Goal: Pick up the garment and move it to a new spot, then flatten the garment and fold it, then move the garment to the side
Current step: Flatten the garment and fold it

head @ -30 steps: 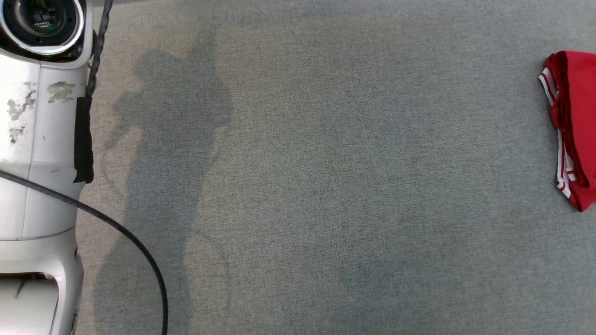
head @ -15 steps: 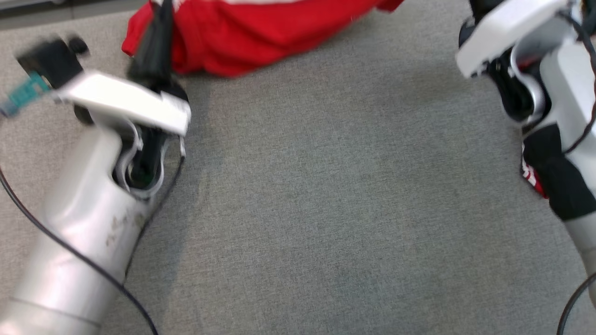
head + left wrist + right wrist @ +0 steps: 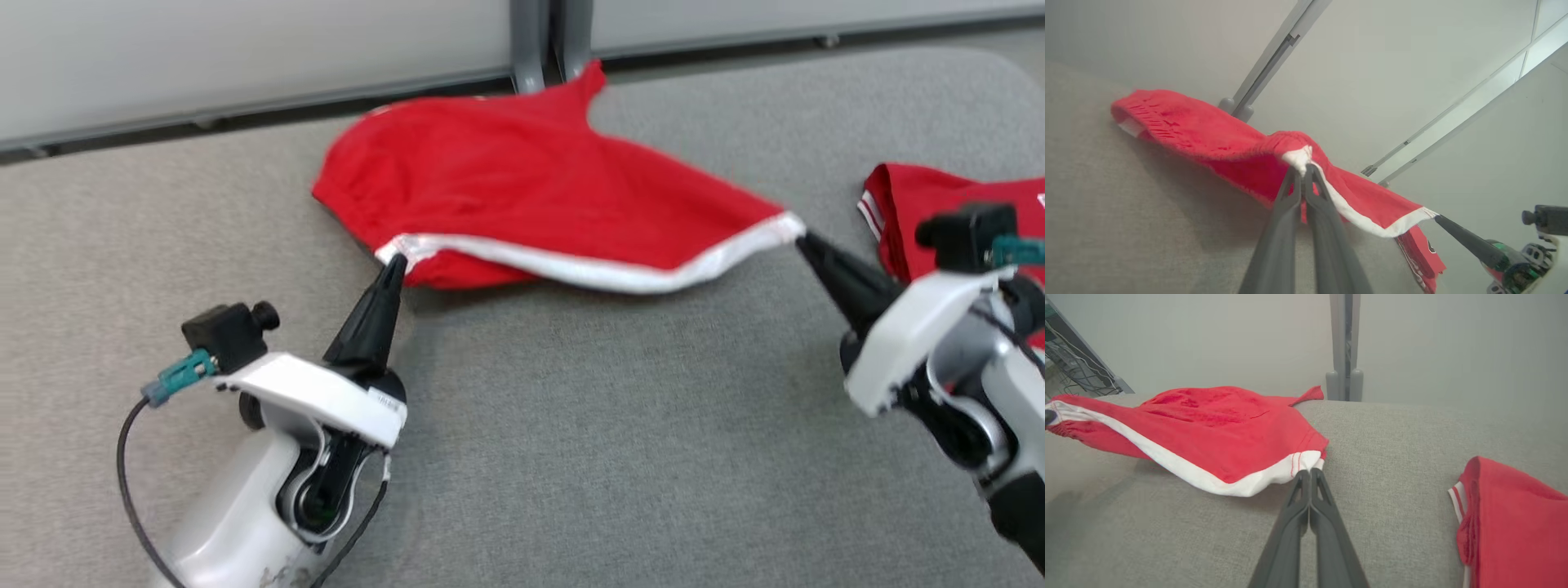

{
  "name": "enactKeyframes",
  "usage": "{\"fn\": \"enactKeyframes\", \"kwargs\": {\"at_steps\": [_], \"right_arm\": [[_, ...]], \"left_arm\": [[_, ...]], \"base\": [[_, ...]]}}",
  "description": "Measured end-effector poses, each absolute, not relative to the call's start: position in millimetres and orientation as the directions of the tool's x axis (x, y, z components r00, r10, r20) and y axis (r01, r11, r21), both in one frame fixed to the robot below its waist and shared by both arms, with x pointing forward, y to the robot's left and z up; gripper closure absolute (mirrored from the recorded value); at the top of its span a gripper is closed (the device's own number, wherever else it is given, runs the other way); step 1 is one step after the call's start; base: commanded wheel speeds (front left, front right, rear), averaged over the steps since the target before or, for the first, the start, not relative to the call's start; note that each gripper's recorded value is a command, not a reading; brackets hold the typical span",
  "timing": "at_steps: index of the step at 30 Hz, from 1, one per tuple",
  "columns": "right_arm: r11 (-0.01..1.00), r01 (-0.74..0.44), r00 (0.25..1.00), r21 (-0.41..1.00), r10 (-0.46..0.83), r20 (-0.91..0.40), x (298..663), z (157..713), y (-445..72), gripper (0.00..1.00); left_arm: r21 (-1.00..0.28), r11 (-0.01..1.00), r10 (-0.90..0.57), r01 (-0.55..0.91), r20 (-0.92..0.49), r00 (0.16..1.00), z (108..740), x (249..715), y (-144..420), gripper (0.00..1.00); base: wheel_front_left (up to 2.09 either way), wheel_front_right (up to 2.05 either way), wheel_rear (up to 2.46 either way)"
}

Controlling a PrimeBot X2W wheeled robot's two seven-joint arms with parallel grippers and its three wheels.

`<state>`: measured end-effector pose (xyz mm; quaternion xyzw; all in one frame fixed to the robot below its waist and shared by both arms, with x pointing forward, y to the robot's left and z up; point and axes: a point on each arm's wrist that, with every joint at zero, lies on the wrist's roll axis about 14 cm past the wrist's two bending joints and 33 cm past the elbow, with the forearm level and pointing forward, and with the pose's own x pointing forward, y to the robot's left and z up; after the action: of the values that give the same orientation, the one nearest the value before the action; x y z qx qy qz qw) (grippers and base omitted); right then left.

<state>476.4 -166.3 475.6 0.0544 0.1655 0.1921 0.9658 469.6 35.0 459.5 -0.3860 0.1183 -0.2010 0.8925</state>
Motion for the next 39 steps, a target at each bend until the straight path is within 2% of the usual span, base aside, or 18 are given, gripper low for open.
{"fn": "enactKeyframes", "kwargs": {"at_steps": [4,10,14,19,25,30,32,39], "right_arm": [[0.900,-0.391,0.831,0.193,0.436,-0.345,442.1,478.1,-161.6,1.00],[0.895,-0.386,0.768,0.223,0.446,-0.460,392.8,469.7,-172.7,1.00],[0.876,-0.382,0.675,0.294,0.482,-0.559,350.9,453.5,-167.2,1.00],[0.859,-0.347,0.553,0.376,0.511,-0.658,302.5,436.6,-164.2,1.00],[0.863,-0.302,0.496,0.405,0.505,-0.706,272.2,432.5,-163.3,1.00],[0.859,-0.239,0.398,0.452,0.512,-0.761,237.5,422.5,-158.0,1.00],[0.858,-0.221,0.392,0.464,0.514,-0.763,230.0,427.4,-155.2,1.00],[0.862,-0.322,0.545,0.392,0.507,-0.667,274.1,468.2,-148.7,1.00]], "left_arm": [[-0.714,0.643,-0.446,0.277,-0.055,0.893,467.0,450.9,50.0,1.00],[-0.706,0.652,-0.437,0.277,-0.051,0.898,471.6,425.6,64.7,1.00],[-0.689,0.658,-0.479,0.304,-0.071,0.875,464.8,398.7,62.7,1.00],[-0.666,0.687,-0.503,0.290,-0.149,0.851,443.8,367.0,73.0,1.00],[-0.643,0.723,-0.511,0.253,-0.250,0.823,424.1,338.5,83.0,1.00],[-0.615,0.751,-0.537,0.239,-0.358,0.764,407.9,309.3,89.0,1.00],[-0.613,0.760,-0.540,0.216,-0.408,0.736,402.5,295.5,92.5,1.00],[-0.641,0.734,-0.535,0.224,-0.343,0.772,424.8,306.0,92.2,1.00]], "base": [[0.00,0.00,0.00],[0.00,0.00,0.00],[0.00,0.00,0.00],[0.00,0.00,0.00],[0.00,0.00,0.00],[0.00,0.00,0.00],[0.00,0.00,0.00],[0.00,0.00,0.00]]}}
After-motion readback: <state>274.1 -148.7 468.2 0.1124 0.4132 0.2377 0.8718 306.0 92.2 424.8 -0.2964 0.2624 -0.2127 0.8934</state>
